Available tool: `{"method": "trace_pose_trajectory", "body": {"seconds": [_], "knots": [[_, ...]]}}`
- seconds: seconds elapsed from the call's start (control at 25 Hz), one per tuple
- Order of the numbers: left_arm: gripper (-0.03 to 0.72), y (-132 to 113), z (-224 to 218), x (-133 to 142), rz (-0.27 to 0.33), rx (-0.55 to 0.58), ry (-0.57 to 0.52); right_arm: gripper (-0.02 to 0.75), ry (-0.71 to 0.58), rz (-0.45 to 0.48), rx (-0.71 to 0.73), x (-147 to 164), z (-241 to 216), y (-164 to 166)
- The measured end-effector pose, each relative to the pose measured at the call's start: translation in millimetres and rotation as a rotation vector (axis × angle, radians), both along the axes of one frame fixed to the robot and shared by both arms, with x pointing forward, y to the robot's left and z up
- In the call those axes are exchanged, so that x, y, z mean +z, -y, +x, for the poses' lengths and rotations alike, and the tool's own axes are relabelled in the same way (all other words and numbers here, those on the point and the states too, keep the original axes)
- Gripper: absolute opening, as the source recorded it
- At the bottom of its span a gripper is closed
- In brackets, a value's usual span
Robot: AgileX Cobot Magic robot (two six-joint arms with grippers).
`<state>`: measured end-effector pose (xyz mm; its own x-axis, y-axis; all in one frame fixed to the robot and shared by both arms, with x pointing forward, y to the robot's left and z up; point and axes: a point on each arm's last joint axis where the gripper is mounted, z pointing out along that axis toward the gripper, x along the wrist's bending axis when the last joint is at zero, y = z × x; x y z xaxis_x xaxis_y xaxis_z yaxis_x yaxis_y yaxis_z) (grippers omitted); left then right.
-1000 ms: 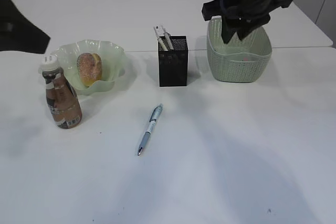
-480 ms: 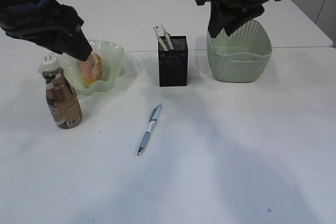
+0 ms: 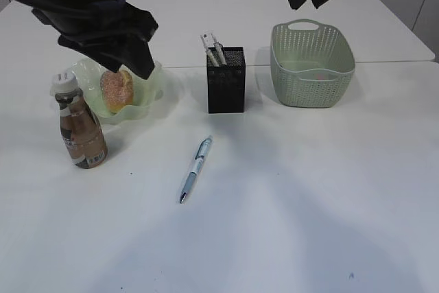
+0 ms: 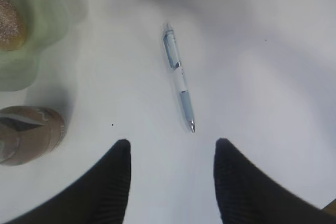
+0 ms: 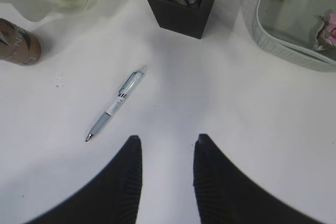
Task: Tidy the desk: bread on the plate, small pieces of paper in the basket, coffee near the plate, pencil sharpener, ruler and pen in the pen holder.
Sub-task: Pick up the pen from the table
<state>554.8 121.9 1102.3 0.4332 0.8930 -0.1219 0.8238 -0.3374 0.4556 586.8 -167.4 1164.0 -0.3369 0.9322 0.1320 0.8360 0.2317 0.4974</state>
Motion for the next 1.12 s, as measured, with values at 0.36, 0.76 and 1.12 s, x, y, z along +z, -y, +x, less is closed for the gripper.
{"method": "trace_pose_trajectory", "body": {"seconds": [0.36,0.76,1.12], "knots": [[0.396,23,39,-55,0.036,0.029,-0.143,0.281,-0.027,-0.002,0.002,-2,-16,5],[0.420,75,57,-126,0.093,-0.041,-0.251,0.281,0.003,0.053,0.009,15,-30,6],[0.455,88,74,-161,0.153,-0.039,-0.283,0.281,0.003,0.053,0.009,15,-30,6]]}}
